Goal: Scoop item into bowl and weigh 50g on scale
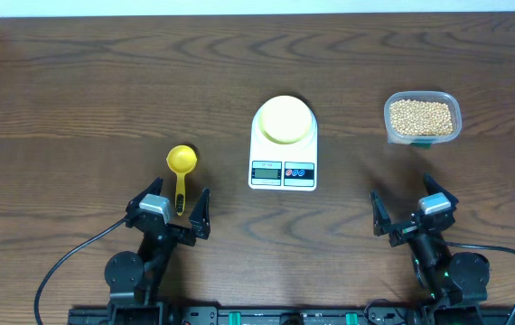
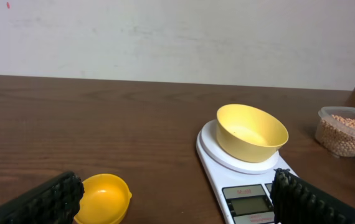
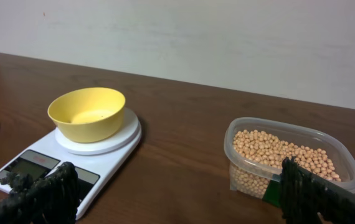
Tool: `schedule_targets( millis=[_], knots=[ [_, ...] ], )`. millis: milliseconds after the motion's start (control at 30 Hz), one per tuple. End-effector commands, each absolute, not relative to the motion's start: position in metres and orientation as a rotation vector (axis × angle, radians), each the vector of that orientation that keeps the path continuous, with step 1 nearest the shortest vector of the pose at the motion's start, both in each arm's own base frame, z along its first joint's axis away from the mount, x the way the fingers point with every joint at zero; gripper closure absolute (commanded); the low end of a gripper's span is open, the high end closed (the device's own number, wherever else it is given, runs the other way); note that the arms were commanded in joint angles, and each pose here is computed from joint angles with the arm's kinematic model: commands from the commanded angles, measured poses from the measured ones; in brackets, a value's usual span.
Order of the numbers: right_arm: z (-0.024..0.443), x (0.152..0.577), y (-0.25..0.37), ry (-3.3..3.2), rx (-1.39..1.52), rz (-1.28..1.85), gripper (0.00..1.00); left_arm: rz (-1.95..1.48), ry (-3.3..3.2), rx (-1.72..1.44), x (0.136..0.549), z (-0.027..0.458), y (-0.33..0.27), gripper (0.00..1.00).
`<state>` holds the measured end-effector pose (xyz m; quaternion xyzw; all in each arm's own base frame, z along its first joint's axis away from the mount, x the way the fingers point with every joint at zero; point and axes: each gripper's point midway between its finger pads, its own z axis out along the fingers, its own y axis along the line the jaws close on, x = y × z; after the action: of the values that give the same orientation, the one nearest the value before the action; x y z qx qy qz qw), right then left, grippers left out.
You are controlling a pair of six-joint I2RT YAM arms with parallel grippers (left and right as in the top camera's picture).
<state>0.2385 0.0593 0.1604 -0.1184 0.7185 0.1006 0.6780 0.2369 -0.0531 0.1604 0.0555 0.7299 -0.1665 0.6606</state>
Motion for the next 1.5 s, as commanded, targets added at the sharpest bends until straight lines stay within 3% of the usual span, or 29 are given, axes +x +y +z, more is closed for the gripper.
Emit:
schedule_targets(
  millis=[0, 1467],
  knots=[
    [0.1595, 0.2386, 0.0584, 1.620, -0.250, 0.232, 0.01, -0.396, 1.702, 0.119, 0.2357, 0.1447, -0.0545, 0.02],
    [0.1595, 0.2386, 0.0584, 1.620, -0.250, 0.232, 0.01, -0.394, 1.674, 0.112, 0.2368, 0.1517, -0.0534, 0.03]
  ],
)
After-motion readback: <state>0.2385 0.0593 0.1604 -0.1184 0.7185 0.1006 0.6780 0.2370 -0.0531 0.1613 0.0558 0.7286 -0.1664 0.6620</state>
